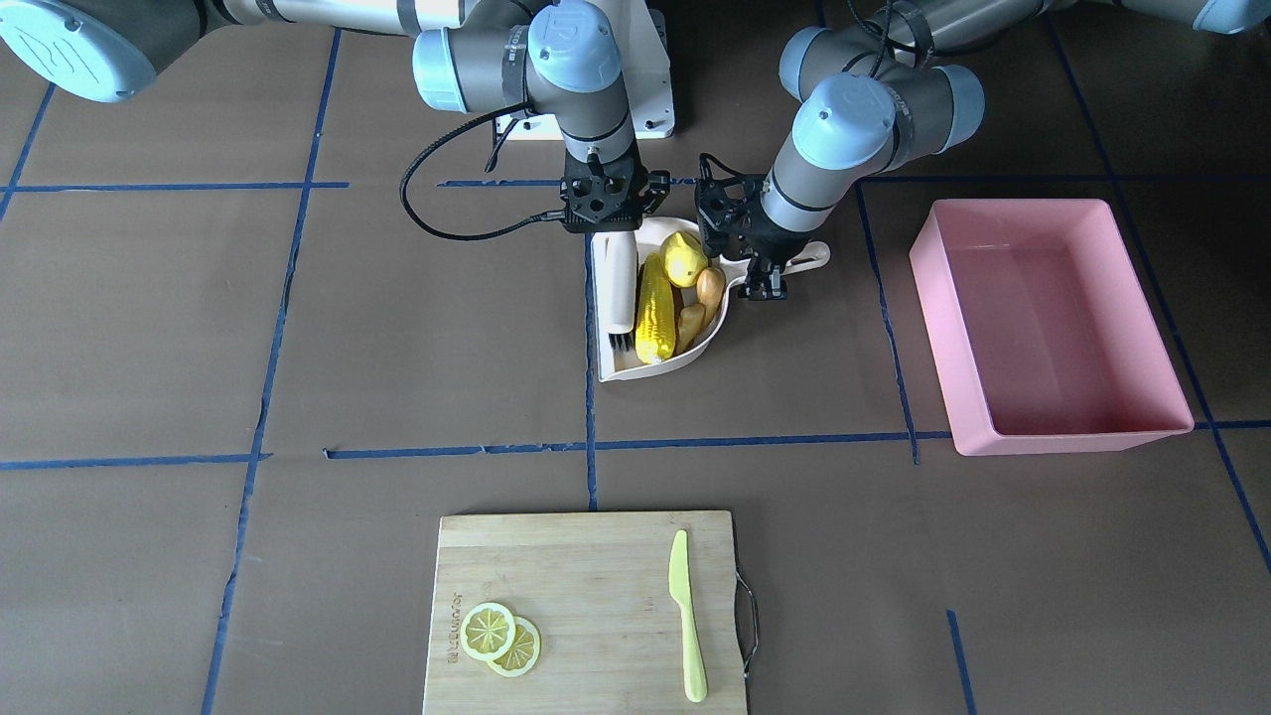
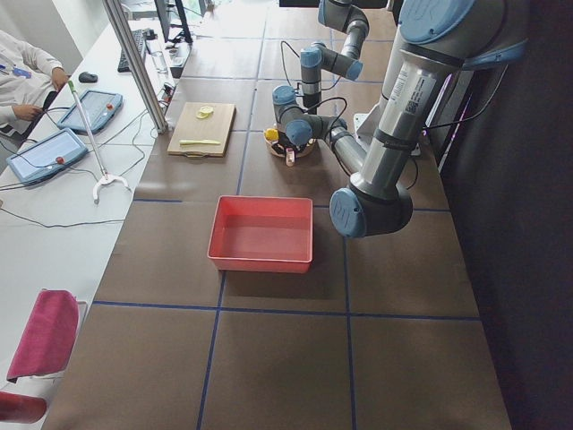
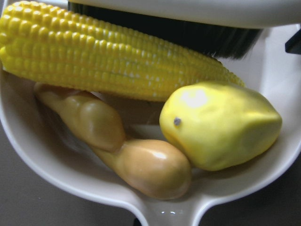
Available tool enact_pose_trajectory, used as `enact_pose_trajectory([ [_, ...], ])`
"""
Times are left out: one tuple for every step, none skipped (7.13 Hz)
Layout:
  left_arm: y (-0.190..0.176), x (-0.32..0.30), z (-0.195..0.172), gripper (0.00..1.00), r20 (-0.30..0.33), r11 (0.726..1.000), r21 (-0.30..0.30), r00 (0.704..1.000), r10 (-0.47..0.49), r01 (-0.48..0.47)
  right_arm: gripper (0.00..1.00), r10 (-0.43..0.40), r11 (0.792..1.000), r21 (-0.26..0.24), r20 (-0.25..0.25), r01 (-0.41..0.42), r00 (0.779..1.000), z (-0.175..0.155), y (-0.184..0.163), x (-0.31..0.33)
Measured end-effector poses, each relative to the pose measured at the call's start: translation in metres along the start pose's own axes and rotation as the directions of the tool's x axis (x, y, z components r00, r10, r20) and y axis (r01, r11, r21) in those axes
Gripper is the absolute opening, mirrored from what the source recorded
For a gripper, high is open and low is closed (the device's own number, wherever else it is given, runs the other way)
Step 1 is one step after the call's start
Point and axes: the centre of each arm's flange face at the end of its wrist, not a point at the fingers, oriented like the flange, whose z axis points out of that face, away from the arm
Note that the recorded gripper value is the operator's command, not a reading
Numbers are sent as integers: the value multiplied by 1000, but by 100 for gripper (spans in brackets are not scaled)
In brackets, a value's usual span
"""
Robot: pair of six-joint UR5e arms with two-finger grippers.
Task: Sweep and dump trash into bin
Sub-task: 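Push the produce deeper into the dustpan with the right gripper's brush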
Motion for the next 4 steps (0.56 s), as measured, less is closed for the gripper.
enact_pose_trajectory([
  [0, 0, 0, 2, 0, 1000, 0, 1000, 1, -1, 0, 2, 1000, -1, -4, -2, 1000, -1, 1, 6],
  [0, 0, 0, 2, -1, 1000, 0, 1000, 1, -1, 0, 6, 1000, -3, -16, -6, 1000, -1, 2, 12],
  [0, 0, 1, 2, -1, 1000, 0, 1000, 1, -1, 0, 11, 1000, -4, -31, -11, 999, -2, 4, 17],
  [0, 1, 1, 2, -1, 1000, 0, 1000, 2, -2, 0, 16, 1000, -4, -45, -16, 999, -3, 4, 19],
])
